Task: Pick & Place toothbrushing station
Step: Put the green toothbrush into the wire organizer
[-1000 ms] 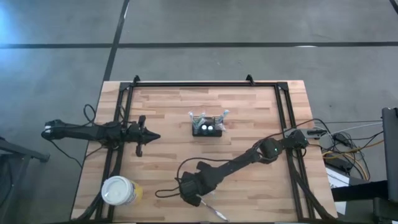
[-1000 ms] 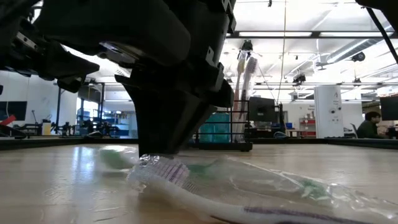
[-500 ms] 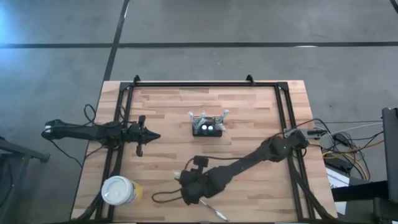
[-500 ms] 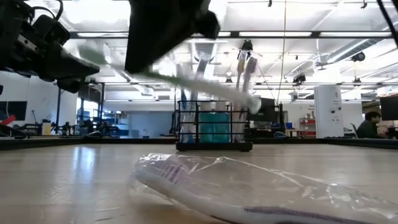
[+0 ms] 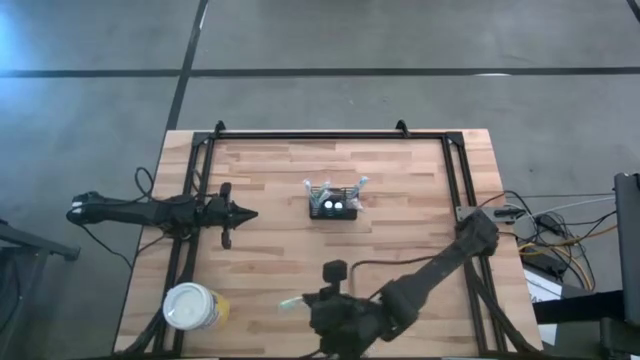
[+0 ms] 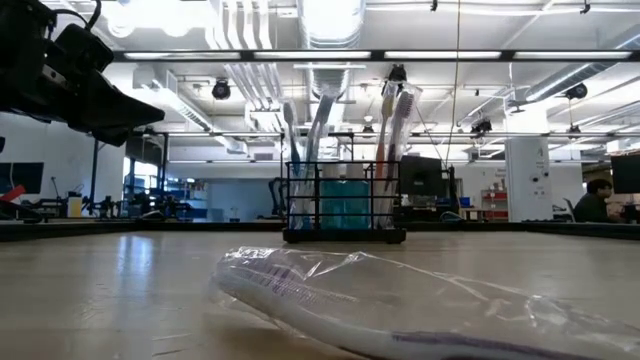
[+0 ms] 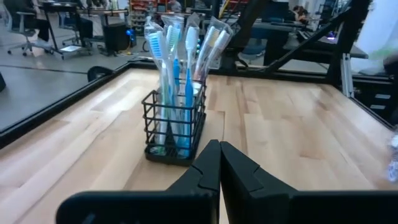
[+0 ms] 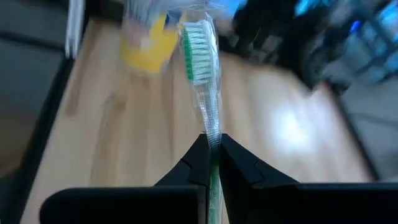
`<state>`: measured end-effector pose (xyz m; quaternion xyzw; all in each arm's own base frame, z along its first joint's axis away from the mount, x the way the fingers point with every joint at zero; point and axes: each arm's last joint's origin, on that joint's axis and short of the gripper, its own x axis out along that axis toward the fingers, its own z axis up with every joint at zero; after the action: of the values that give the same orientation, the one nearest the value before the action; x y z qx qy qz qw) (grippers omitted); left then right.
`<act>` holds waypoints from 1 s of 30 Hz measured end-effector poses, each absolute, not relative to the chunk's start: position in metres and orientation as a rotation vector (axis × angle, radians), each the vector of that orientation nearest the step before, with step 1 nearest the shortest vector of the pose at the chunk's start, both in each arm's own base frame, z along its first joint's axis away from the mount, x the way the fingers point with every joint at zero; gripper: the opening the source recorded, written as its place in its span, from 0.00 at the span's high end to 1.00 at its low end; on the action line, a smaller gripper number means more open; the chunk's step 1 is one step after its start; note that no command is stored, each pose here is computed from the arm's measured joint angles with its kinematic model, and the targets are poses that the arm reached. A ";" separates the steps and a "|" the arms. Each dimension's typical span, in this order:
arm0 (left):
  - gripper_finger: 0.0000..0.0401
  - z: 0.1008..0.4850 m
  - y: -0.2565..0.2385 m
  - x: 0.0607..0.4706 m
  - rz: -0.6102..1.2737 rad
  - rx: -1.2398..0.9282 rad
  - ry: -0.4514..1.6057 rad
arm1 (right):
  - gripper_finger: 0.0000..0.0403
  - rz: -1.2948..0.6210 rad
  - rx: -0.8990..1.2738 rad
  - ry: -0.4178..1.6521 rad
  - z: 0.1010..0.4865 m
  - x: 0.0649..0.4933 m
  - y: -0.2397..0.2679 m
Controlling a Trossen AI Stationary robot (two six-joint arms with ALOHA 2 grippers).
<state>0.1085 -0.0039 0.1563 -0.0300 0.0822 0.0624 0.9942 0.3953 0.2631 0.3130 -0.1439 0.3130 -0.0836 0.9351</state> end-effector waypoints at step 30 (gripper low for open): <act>0.99 0.157 -0.003 0.108 0.158 -0.072 0.166 | 0.97 0.278 -0.168 -0.173 0.355 0.226 0.102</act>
<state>0.1083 -0.0030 0.1566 -0.0359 0.0826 0.0787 0.9928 0.2263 0.1018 0.3549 -0.0836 -0.0858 0.1381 0.9831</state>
